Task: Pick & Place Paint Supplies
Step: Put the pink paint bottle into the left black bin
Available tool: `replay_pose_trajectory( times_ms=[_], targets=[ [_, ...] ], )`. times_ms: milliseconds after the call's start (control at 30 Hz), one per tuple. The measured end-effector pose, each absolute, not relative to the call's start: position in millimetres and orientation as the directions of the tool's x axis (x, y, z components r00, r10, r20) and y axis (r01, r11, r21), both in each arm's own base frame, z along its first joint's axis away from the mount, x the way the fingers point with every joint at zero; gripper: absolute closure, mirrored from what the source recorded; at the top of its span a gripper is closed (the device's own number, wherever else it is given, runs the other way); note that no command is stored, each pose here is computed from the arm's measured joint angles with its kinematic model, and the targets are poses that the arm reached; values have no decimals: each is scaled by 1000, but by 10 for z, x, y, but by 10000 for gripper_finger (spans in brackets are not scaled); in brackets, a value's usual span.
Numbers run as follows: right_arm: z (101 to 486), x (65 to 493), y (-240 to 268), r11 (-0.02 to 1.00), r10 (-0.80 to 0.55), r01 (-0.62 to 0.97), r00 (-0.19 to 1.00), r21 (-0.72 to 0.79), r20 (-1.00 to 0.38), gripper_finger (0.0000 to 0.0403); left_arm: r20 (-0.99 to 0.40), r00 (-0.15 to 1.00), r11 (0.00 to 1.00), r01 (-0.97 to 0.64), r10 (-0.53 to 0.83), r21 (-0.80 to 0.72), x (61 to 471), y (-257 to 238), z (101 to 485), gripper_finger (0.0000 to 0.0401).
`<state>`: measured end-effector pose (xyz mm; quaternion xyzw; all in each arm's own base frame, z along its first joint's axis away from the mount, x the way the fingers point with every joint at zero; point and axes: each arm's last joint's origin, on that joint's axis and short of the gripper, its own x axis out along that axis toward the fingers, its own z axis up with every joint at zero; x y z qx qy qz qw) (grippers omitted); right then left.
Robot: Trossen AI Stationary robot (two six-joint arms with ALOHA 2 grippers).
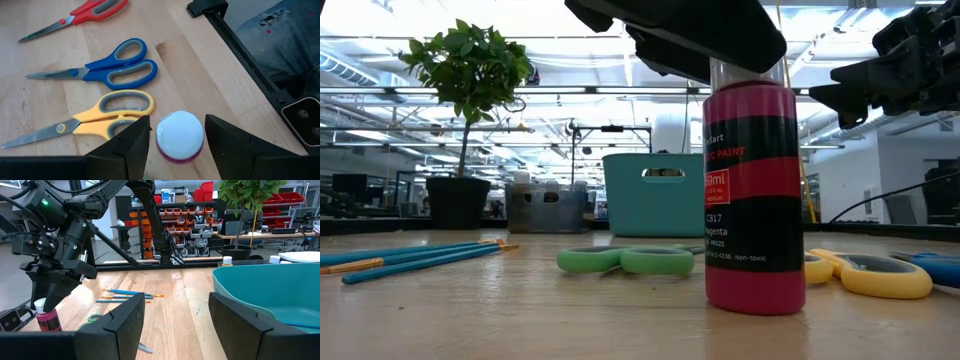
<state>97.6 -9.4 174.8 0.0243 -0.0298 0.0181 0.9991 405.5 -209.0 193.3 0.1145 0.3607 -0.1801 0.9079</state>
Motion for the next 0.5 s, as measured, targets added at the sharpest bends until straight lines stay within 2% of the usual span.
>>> replay_pose_trajectory(
  times_ms=[500],
  targets=[
    [1749,975,-94,998,35,-38,998,47,61,190,-697,674,927,374,-245,36,4054,-2090,1933,206]
  ],
)
